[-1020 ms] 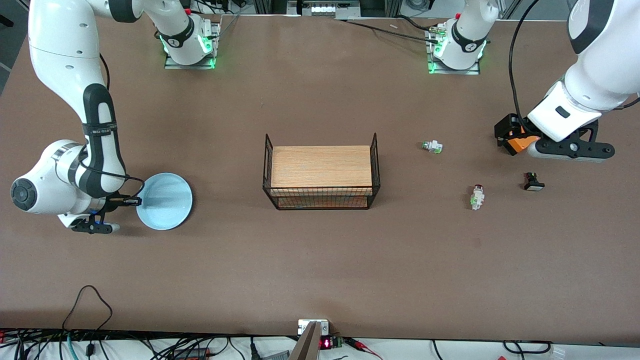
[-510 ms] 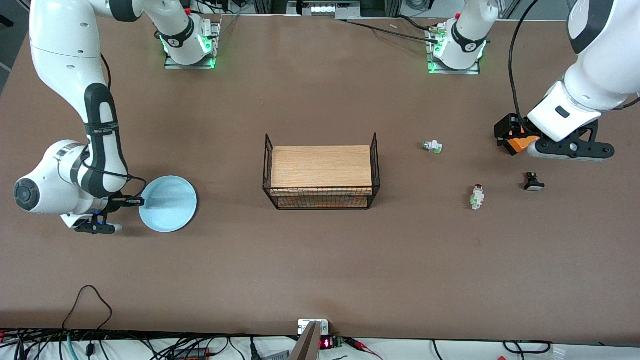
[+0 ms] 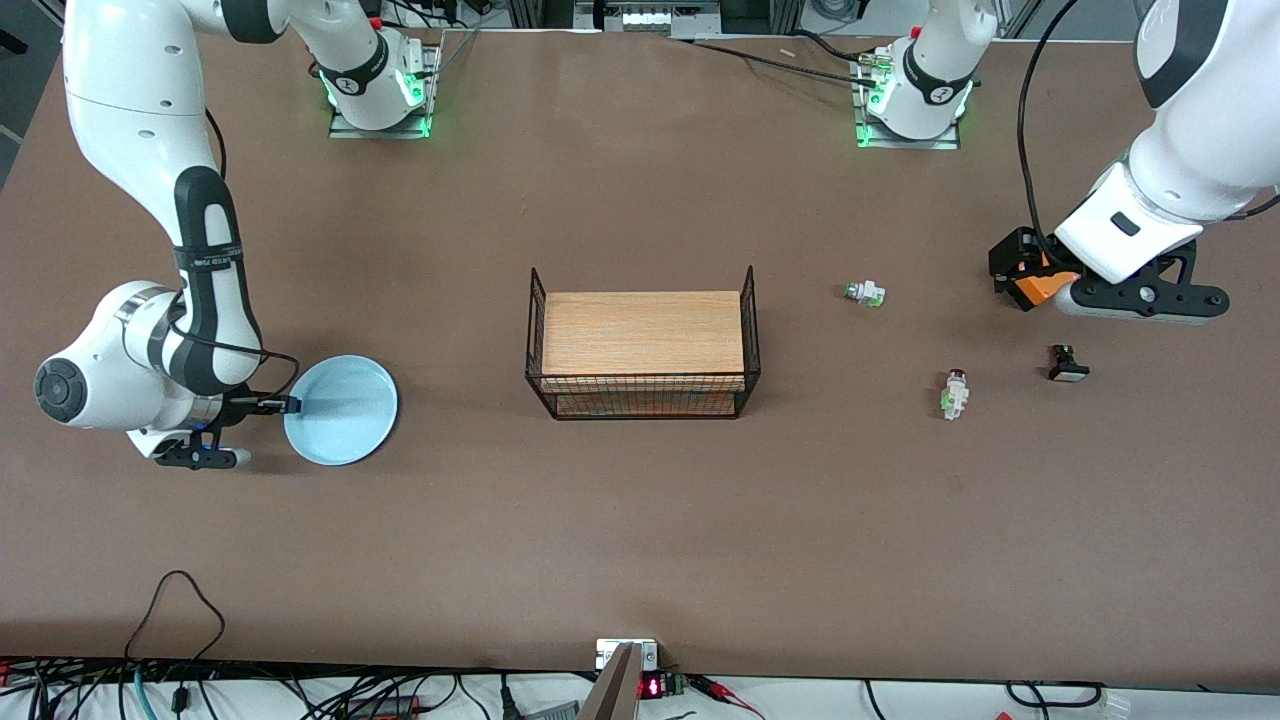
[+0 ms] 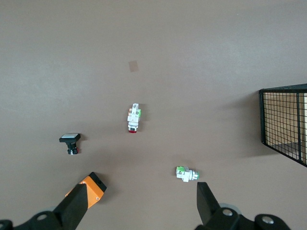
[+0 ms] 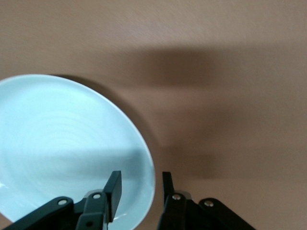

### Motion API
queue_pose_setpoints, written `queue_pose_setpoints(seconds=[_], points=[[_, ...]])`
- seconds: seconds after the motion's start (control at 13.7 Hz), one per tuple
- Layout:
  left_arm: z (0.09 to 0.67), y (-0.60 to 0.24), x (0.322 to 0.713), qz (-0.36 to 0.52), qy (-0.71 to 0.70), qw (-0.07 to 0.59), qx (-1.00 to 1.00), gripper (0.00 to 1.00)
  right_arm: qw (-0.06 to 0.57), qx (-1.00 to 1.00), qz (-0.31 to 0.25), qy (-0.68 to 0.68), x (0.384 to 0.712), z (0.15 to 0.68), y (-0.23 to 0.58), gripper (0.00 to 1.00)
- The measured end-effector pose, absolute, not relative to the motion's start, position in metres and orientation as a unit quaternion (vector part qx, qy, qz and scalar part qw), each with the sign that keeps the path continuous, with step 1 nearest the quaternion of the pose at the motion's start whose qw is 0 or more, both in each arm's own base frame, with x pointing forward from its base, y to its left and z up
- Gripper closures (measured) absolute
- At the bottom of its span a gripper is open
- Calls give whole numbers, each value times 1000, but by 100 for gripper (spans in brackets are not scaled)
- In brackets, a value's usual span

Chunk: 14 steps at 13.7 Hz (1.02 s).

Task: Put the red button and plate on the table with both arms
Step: 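Open the right gripper to release the plate on the table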

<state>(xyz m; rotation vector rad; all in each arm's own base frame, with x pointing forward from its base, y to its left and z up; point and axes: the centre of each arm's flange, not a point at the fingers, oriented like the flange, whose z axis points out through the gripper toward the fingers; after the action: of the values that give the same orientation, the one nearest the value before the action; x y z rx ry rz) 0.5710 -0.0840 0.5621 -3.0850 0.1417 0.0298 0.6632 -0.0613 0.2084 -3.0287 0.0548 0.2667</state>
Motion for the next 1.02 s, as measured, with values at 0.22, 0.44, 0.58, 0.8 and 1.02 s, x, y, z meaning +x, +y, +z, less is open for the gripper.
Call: queue_pose_setpoints(seconds=[0.22,0.44,0.58,0.8,1.02], points=[[562,-84,571,10,46,27,-999,0,66,-994,86,3,674,247,-46,47],[562,-84,571,10,46,27,-999,0,79,-993,91,7,680,285,-59,42],[562,-84,571,10,46,27,-999,0,86,-991,101,12,679,296,-69,39],[562,-84,571,10,46,27,-999,0,93,-992,84,-1,686,334,-60,14],[562,-84,571,10,46,27,-999,0,86,-993,84,-17,680,372,-56,0]])
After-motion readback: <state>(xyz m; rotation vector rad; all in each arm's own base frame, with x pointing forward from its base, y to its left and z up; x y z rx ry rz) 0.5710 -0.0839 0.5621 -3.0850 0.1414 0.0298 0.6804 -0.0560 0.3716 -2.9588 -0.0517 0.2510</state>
